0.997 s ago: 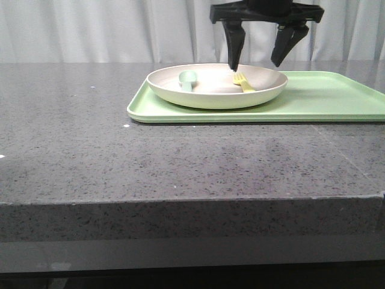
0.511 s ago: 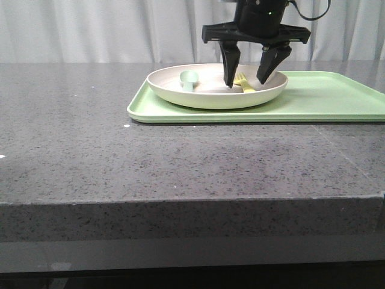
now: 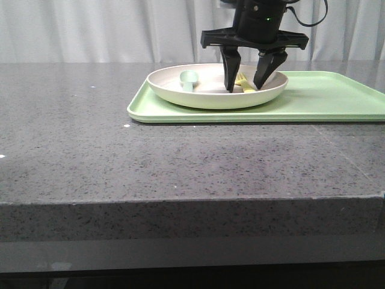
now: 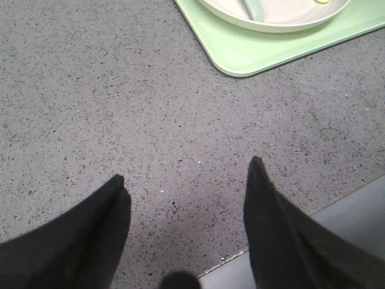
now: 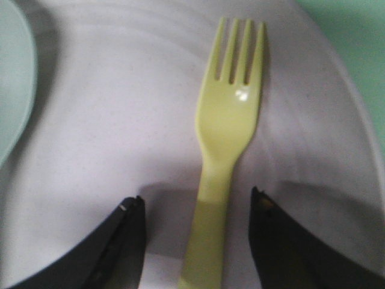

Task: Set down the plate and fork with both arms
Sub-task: 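Close the right gripper on the yellow fork handle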

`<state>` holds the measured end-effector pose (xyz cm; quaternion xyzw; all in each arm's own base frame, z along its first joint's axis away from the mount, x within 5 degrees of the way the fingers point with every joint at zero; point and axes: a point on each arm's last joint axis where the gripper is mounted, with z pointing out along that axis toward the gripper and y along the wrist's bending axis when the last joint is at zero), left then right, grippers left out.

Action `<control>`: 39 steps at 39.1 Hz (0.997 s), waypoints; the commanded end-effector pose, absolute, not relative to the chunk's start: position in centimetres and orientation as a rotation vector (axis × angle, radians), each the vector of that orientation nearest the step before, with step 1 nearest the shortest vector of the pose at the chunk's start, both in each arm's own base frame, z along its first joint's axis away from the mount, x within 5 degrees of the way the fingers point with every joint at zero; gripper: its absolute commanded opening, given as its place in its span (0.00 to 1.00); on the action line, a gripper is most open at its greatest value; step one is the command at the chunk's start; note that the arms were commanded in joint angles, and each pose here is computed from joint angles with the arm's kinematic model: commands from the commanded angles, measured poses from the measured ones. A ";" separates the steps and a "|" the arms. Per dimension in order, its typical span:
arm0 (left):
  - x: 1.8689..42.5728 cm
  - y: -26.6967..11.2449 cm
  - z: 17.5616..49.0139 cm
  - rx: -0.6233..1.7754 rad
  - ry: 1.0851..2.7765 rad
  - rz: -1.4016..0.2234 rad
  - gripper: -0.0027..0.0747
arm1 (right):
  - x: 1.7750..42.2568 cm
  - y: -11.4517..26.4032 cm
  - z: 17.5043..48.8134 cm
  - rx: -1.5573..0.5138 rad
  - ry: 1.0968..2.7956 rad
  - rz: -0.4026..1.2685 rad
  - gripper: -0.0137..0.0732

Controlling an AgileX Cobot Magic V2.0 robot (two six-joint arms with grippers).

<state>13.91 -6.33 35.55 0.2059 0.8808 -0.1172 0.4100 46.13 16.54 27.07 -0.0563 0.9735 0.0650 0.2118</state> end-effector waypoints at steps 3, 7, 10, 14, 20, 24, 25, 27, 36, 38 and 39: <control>14.2 -6.4 37.0 0.487 2.120 -0.313 0.57 | 45.3 16.2 31.0 -0.151 2.609 0.220 0.53; 14.2 -6.4 36.9 0.488 2.123 -0.313 0.57 | 45.3 16.2 31.0 -0.150 2.612 0.226 0.49; 14.2 -6.4 36.9 0.488 2.123 -0.313 0.57 | 45.2 16.2 31.0 -0.151 2.621 0.223 0.45; 14.2 -6.4 36.9 0.488 2.123 -0.313 0.57 | 45.2 16.2 30.9 -0.151 2.627 0.221 0.40; 14.2 -6.4 36.9 0.489 2.126 -0.313 0.57 | 45.1 16.2 30.9 -0.152 2.633 0.219 0.32; 14.2 -6.4 36.9 0.489 2.126 -0.313 0.57 | 45.1 16.2 30.9 -0.152 2.636 0.219 0.27; 14.2 -6.4 36.9 0.489 2.126 -0.313 0.57 | 45.1 16.2 30.9 -0.151 2.637 0.222 0.26; 14.2 -6.4 36.9 0.489 2.126 -0.313 0.57 | 45.1 16.2 30.9 -0.150 2.638 0.228 0.23; 14.2 -6.4 36.9 0.489 2.126 -0.313 0.57 | 44.8 16.2 31.4 -0.149 2.634 0.243 0.16; 14.2 -6.4 36.9 0.489 2.126 -0.313 0.57 | 44.6 16.2 31.8 -0.149 2.633 0.243 0.16; 14.2 -6.4 36.9 0.489 2.126 -0.313 0.57 | 44.5 16.1 32.0 -0.149 2.631 0.244 0.16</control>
